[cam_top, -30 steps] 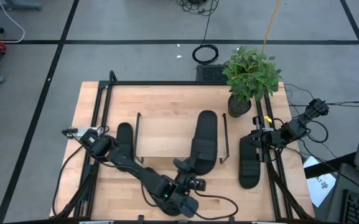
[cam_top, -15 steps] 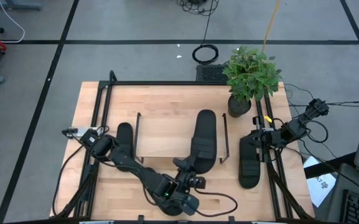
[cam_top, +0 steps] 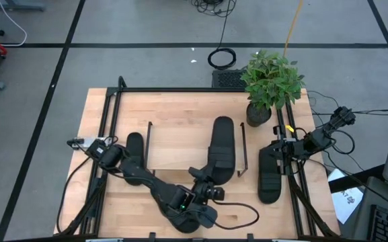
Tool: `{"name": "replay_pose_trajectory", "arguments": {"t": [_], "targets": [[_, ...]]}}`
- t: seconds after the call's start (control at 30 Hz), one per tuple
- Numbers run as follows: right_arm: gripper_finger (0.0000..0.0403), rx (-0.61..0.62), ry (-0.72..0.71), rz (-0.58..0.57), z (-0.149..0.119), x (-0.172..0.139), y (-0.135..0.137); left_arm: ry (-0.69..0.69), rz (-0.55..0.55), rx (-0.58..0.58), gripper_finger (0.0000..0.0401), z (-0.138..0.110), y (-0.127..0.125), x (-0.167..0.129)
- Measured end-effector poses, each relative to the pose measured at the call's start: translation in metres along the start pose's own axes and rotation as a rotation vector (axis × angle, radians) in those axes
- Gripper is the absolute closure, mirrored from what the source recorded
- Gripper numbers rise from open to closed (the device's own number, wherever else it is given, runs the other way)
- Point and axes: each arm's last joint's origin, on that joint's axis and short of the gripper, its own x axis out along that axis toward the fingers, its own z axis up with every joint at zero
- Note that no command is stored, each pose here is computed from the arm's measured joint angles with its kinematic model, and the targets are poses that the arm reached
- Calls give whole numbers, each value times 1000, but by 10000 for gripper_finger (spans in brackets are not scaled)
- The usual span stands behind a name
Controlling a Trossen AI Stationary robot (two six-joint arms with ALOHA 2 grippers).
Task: Pick and place slides into the shelf
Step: Adjust the black slide on the shelf
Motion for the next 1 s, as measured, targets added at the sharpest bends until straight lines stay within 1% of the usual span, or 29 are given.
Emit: {"name": "replay_pose_trajectory", "arguments": {"t": [0.1,0.2,0.37,0.47,0.53,0.7,1.0], "targets": [[403,0,-1,0,0,0,0,-44,-72,10,400,0,-4,0],[403,0,0,0,0,0,0,-48,-88,-1,400,0,-5,3],[403,0,0,0,0,0,0,-30,-79,-18,400,-2,-7,12],[403,0,0,-1,0,0,0,12,-15,-33,401,-3,-5,16],[403,0,0,-1,0,0,0,43,36,-22,401,-4,-3,18],[403,0,0,-1,0,0,0,43,36,-14,401,-4,-4,18],[403,1,0,-2,0,0,0,22,24,-37,401,-7,-6,6]]}}
